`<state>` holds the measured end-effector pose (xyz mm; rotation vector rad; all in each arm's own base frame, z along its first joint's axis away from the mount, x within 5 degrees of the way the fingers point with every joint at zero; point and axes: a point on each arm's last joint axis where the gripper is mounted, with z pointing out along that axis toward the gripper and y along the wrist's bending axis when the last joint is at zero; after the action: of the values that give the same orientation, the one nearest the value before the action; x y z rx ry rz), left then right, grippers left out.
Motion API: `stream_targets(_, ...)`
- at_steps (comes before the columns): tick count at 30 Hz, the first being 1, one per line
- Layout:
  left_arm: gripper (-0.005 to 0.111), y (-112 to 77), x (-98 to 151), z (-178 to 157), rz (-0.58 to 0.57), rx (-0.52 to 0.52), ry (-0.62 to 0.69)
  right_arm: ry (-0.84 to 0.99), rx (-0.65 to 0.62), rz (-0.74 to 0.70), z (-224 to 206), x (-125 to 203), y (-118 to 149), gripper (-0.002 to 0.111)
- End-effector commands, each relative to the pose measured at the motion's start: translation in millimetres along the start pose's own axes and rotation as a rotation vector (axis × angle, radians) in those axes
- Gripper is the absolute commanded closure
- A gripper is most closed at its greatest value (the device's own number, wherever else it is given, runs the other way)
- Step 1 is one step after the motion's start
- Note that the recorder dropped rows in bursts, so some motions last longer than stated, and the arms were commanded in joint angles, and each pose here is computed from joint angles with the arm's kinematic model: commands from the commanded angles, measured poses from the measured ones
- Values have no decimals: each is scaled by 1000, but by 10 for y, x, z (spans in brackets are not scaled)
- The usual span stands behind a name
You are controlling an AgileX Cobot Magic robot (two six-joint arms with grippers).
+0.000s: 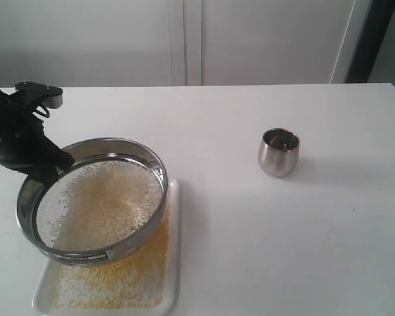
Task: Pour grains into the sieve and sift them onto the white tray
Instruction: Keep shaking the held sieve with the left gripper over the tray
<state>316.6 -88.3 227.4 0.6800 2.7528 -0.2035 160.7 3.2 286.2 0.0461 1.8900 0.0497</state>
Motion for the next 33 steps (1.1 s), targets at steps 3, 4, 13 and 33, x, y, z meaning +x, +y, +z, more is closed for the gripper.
stream_targets(3,107,-227,-16,-89,47,167,-46,1,6,3,-5,8,-11,108)
stream_targets(4,107,-274,-24,-78,74,152,-44,1,6,3,-5,8,-11,108)
stream_targets(13,107,98,87,-177,-125,167,-60,5,7,3,-5,12,-12,108)
stream_targets(33,107,-191,54,-127,76,131,4,4,7,3,-5,11,-12,108)
